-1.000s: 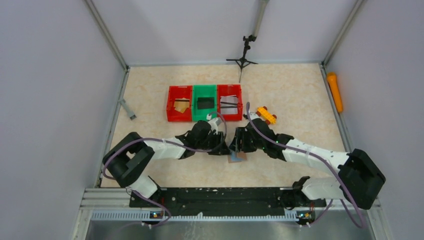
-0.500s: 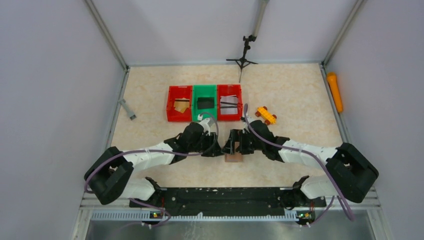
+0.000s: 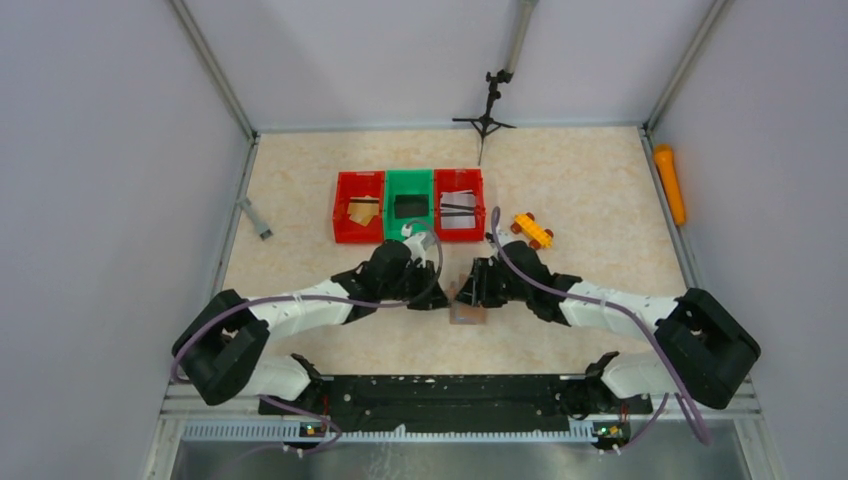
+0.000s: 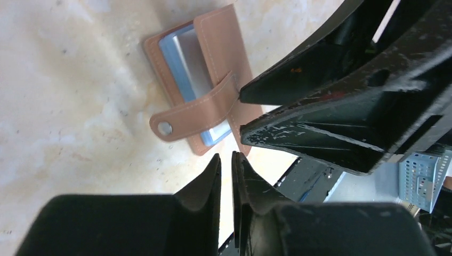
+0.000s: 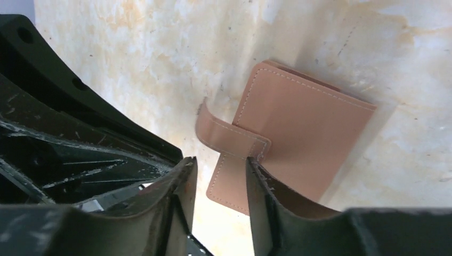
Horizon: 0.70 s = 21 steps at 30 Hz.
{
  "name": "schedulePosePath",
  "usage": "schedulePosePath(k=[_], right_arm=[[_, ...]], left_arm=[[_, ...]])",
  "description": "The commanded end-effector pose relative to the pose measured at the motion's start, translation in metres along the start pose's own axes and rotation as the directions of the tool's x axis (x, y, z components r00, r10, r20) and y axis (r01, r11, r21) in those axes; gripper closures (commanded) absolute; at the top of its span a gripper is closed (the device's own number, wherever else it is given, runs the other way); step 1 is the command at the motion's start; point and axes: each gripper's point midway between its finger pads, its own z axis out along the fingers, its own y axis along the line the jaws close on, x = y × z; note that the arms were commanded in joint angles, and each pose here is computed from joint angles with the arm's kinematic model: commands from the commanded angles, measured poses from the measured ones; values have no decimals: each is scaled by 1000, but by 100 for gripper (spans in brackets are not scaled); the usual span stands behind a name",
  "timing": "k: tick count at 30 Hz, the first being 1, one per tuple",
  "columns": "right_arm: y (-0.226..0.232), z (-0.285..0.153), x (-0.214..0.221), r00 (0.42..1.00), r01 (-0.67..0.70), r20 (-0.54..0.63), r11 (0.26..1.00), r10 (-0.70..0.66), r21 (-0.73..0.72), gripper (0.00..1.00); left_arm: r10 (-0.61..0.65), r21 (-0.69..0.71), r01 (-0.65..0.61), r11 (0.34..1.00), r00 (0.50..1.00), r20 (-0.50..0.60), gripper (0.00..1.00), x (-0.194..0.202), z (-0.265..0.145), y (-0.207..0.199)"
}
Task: Take the credit cards out of the card holder
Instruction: Close the card holder at the center of the board.
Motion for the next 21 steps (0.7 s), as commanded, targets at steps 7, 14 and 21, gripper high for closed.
schedulePosePath(k=[7, 14, 21], right_arm=[[-23, 4, -4, 999, -12, 44, 997, 8, 78, 73], [-43, 20, 11, 1000, -12, -6, 992, 13, 128, 75], [-36, 12, 3, 1000, 3, 7, 993, -4, 122, 86]], left_arm=[[71, 113, -76, 991, 996, 47, 89, -39, 8, -44], [71, 92, -73, 993, 997, 24, 91, -41, 25, -37], [65, 53, -64, 997, 998, -19, 93, -35, 47, -21]])
